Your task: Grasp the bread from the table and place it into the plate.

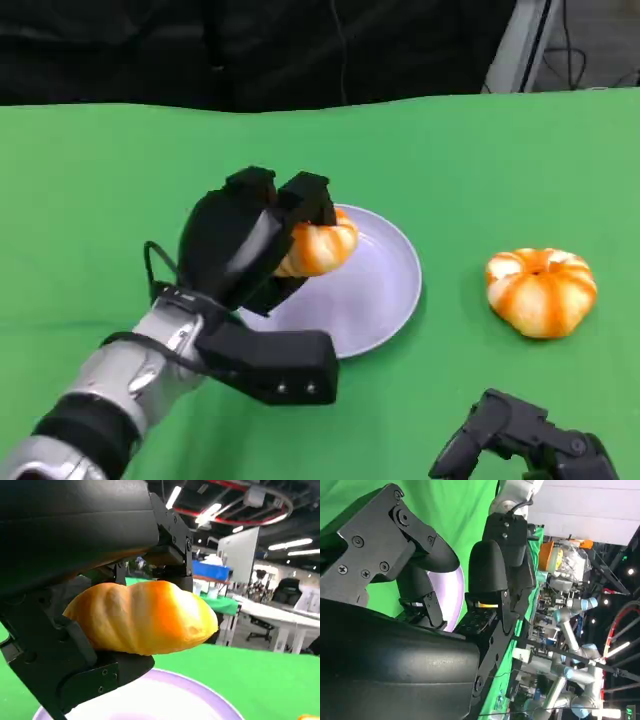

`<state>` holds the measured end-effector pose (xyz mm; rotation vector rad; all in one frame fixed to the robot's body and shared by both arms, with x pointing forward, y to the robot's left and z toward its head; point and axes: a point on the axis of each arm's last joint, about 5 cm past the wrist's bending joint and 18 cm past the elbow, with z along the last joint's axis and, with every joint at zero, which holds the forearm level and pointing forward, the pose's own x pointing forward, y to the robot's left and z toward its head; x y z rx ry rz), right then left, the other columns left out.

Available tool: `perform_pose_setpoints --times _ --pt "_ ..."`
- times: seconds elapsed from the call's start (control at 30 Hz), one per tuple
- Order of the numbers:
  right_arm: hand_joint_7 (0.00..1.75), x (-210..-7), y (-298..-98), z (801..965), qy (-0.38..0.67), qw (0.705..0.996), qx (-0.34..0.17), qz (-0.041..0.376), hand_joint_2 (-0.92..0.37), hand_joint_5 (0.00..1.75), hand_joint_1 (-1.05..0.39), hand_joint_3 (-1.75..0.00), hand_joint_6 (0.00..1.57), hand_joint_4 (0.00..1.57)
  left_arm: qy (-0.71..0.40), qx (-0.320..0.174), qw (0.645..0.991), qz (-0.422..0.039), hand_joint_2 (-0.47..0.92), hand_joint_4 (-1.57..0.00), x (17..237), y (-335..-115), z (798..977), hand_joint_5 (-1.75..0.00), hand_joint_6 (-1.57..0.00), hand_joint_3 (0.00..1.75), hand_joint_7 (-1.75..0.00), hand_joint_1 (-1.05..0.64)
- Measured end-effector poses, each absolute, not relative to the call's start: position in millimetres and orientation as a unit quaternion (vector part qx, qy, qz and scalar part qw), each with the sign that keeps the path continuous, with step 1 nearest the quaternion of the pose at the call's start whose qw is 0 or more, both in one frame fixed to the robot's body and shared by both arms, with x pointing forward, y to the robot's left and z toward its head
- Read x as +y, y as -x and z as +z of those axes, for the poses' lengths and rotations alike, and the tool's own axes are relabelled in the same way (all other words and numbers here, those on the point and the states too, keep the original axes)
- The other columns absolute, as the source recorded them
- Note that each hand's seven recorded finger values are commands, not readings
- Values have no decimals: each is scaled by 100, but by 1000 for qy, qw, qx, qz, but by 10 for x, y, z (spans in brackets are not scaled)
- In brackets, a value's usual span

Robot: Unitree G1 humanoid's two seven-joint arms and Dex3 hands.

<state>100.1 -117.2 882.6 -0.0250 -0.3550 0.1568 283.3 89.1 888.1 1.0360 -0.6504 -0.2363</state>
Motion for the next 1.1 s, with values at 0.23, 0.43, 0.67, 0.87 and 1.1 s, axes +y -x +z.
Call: perform_pose_setpoints --times 0.23,0.43,0.67,0.87,1.1 --pt "134 -1170 -1001 8826 12 981 -176 79 -30 162 -9 -138 81 75 -480 -286 819 -131 36 -90 824 -2831 8870 -175 -78 125 -155 -17" --pt "135 -1168 -1004 8827 13 981 -177 79 -29 163 -9 -139 82 76 -495 -257 812 -171 87 -8 841 -2851 8907 -17 -11 49 -20 -83" --pt "135 -1170 -1009 8825 13 981 -176 79 -29 163 -9 -139 82 76 -550 -138 771 -289 92 0 973 -2926 9089 0 0 50 -1 -101" --pt "135 -1170 -1014 8825 14 981 -176 80 -29 163 -9 -139 82 76 -553 -124 767 -300 92 0 969 -2930 9151 0 0 52 0 -102" --pt "135 -1170 -1014 8825 14 981 -176 80 -28 163 -9 -139 82 76 -553 -124 768 -298 92 0 965 -2930 9165 0 0 52 0 -102"
